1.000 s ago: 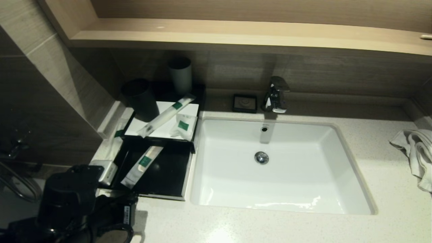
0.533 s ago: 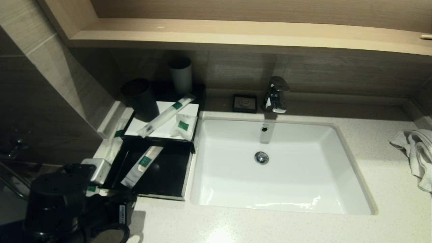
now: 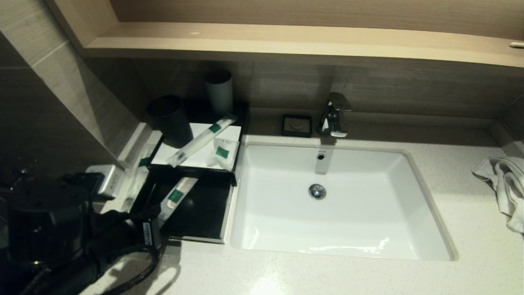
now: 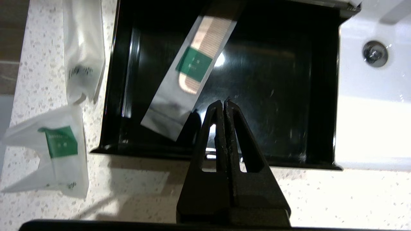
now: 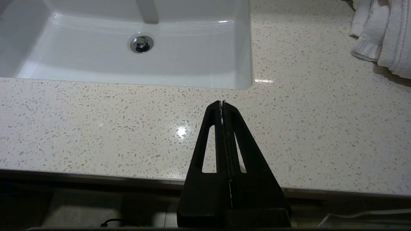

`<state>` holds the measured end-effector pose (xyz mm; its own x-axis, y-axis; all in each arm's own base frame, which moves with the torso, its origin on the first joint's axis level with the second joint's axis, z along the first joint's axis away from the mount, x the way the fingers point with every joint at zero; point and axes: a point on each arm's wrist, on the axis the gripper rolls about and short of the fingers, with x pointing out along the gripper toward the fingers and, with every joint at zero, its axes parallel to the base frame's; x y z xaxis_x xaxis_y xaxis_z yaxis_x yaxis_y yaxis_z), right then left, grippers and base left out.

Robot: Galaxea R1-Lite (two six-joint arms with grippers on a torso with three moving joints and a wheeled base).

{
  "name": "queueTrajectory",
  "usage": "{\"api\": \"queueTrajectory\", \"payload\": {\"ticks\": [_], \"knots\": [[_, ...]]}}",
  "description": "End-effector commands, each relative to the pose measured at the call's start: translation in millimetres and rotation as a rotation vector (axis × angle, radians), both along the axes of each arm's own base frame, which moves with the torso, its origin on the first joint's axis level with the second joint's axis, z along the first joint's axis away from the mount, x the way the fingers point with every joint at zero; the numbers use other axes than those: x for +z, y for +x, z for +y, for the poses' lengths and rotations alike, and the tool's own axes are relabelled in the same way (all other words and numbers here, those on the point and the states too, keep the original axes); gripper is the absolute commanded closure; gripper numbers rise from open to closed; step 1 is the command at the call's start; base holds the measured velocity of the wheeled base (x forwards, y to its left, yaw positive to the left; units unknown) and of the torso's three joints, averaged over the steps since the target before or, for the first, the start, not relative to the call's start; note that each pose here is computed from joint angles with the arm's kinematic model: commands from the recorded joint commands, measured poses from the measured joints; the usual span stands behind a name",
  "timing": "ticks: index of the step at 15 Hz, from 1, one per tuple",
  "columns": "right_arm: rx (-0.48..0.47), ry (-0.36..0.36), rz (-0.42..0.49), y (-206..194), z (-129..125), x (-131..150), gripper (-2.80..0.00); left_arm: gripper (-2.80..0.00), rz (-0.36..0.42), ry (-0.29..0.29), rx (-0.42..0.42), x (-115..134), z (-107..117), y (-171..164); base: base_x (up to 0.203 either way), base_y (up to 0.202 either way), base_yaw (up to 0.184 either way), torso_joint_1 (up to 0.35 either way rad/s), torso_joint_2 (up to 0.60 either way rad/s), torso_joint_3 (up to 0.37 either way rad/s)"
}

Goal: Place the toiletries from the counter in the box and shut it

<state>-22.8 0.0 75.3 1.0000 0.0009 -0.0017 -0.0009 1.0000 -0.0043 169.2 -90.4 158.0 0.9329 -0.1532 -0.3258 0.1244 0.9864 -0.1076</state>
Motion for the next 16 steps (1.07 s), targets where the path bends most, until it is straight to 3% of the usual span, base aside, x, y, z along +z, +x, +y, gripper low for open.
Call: {"api": "queueTrajectory", "payload": {"ticks": [1,6,10,16], "knots": [[0.0,0.0,0.0,0.0,0.0,0.0,0.0,0.0,-0.024,-0.014,0.003,13.1,-6.4,11.3,0.0,0.0,0.0,0.0,0.0,0.0],[0.001,0.0,0.0,0.0,0.0,0.0,0.0,0.0,-0.038,-0.006,0.006,27.6,-23.0,41.7,0.0,0.0,0.0,0.0,0.0,0.0],[0.001,0.0,0.0,0.0,0.0,0.0,0.0,0.0,-0.069,0.058,-0.009,35.1,-32.4,62.1,0.0,0.0,0.0,0.0,0.0,0.0],[-0.001,0.0,0.0,0.0,0.0,0.0,0.0,0.0,-0.079,0.078,-0.057,68.0,-30.0,63.3,0.0,0.0,0.0,0.0,0.0,0.0]]}}
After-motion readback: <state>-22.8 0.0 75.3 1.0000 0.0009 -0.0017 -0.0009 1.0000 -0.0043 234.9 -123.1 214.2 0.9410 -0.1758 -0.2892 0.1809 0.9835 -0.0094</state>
